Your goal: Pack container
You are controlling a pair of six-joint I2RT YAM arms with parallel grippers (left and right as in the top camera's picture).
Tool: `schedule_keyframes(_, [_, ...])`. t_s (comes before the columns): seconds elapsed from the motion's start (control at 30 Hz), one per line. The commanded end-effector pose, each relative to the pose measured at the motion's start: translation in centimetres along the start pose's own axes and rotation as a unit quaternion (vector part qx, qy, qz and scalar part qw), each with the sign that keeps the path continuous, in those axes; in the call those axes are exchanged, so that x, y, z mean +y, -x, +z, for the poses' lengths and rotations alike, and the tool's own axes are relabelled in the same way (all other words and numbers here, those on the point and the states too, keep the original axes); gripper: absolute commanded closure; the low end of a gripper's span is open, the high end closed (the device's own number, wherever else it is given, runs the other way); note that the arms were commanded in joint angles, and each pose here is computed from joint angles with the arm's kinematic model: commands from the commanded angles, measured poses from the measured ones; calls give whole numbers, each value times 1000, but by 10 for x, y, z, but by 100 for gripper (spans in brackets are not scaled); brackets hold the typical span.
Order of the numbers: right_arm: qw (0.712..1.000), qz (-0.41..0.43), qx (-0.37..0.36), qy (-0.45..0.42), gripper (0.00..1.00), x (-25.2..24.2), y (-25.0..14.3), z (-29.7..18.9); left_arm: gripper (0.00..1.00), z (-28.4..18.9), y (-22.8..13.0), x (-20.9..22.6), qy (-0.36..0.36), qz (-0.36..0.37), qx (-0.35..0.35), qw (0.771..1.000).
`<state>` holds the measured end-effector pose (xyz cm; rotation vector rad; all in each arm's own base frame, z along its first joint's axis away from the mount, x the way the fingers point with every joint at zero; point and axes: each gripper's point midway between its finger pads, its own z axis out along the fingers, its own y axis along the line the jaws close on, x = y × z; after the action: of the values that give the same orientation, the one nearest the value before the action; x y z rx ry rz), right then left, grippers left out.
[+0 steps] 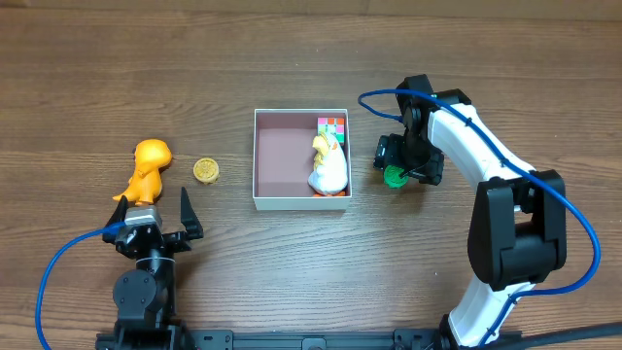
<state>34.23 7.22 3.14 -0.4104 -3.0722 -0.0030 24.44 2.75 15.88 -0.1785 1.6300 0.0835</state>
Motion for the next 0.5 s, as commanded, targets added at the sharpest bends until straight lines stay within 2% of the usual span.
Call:
schedule_keyframes(0.0, [1000, -3, -5, -5, 11, -1, 1, 0, 0, 0, -1, 1, 1, 13, 0, 1000])
schedule_keyframes(0.47, [1000, -3, -2, -8, 11, 0, 5, 10, 0, 0, -1, 1, 1, 13, 0, 1000])
